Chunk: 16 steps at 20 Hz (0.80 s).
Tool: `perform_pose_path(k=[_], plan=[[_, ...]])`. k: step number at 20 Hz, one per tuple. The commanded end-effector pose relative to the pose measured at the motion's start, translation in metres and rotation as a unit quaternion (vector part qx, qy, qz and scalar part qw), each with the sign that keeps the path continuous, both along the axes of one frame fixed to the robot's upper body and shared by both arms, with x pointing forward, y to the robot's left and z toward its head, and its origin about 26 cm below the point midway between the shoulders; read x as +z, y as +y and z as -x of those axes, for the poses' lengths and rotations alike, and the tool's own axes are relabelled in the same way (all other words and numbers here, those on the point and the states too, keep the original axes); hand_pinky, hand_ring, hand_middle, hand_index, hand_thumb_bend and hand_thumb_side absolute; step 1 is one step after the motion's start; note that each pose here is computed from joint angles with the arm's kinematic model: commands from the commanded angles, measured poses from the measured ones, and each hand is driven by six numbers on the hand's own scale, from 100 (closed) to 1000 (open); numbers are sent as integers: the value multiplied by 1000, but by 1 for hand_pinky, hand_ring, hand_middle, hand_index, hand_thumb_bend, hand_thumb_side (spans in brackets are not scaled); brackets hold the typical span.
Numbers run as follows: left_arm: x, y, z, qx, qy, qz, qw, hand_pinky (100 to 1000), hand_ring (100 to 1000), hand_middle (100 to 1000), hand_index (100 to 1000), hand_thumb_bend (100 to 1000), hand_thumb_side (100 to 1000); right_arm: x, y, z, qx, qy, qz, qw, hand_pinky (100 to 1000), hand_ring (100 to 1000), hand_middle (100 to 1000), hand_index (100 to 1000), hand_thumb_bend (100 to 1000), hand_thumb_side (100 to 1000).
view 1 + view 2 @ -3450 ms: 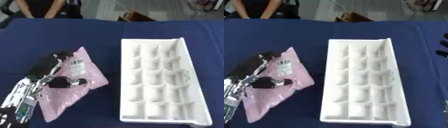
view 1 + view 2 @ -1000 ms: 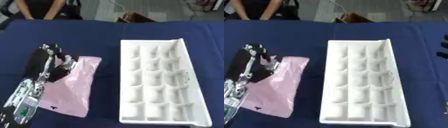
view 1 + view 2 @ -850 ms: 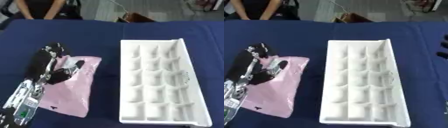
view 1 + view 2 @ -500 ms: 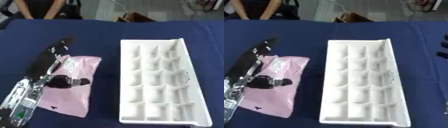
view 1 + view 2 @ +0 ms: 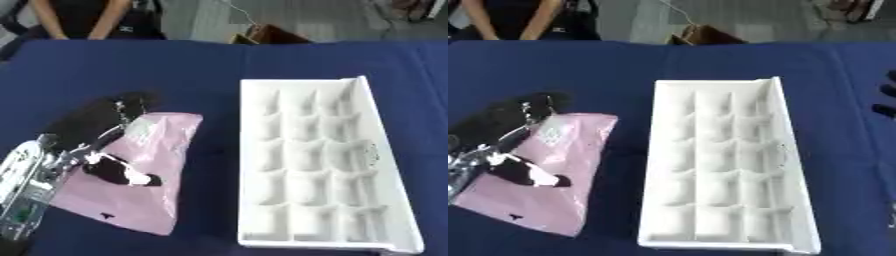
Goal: Pick up objects on the table and place them in the box.
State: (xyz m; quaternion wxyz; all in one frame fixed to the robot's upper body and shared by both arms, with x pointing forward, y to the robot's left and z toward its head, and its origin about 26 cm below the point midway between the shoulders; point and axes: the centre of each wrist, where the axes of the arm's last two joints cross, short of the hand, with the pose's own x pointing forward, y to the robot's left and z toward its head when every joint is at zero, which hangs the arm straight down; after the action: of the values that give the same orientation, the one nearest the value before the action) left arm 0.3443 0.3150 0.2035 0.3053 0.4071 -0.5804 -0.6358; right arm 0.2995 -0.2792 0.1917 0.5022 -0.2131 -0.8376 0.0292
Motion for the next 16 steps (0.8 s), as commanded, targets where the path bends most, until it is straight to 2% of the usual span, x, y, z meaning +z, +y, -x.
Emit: perform_pose_path(k=[1,4,8,9,12,13,14,15,16], plan=[[18,5,3,12,16,-35,999,891,968,966,1000,806,439,8,-1,3,1,-13,7,1000,751,843,836,940,100,924],[14,6,0,18,37,-30,999,886,955,953,1000,805,441,8,-1,3,1,-13,7,1000,750,843,836,940,100,923],[4,8,-7,30,53,-23,998,867,930,933,1000,847,453,8,0,3,3,-13,6,1000,750,843,836,940,100,923],[1,9,-9,34,54,-22,998,868,931,934,1000,845,453,8,0,3,3,-14,6,1000,750,843,836,940,100,923],[-10,12,-11,48,45,-6,998,798,833,868,967,845,434,8,0,3,4,-15,5,1000,750,843,836,940,100,923],[-15,12,-12,52,37,3,998,803,840,873,970,847,436,8,0,3,4,-15,5,1000,750,843,836,940,100,922],[-19,12,-12,55,29,13,998,722,724,799,916,824,405,8,0,3,4,-15,4,1000,750,843,836,940,100,922],[-23,12,-12,59,19,24,998,733,740,808,924,828,410,8,0,3,4,-16,4,1000,750,843,836,940,100,922],[-27,11,-12,62,8,36,997,646,598,735,856,807,374,9,1,3,4,-16,4,1000,750,843,836,940,100,922]])
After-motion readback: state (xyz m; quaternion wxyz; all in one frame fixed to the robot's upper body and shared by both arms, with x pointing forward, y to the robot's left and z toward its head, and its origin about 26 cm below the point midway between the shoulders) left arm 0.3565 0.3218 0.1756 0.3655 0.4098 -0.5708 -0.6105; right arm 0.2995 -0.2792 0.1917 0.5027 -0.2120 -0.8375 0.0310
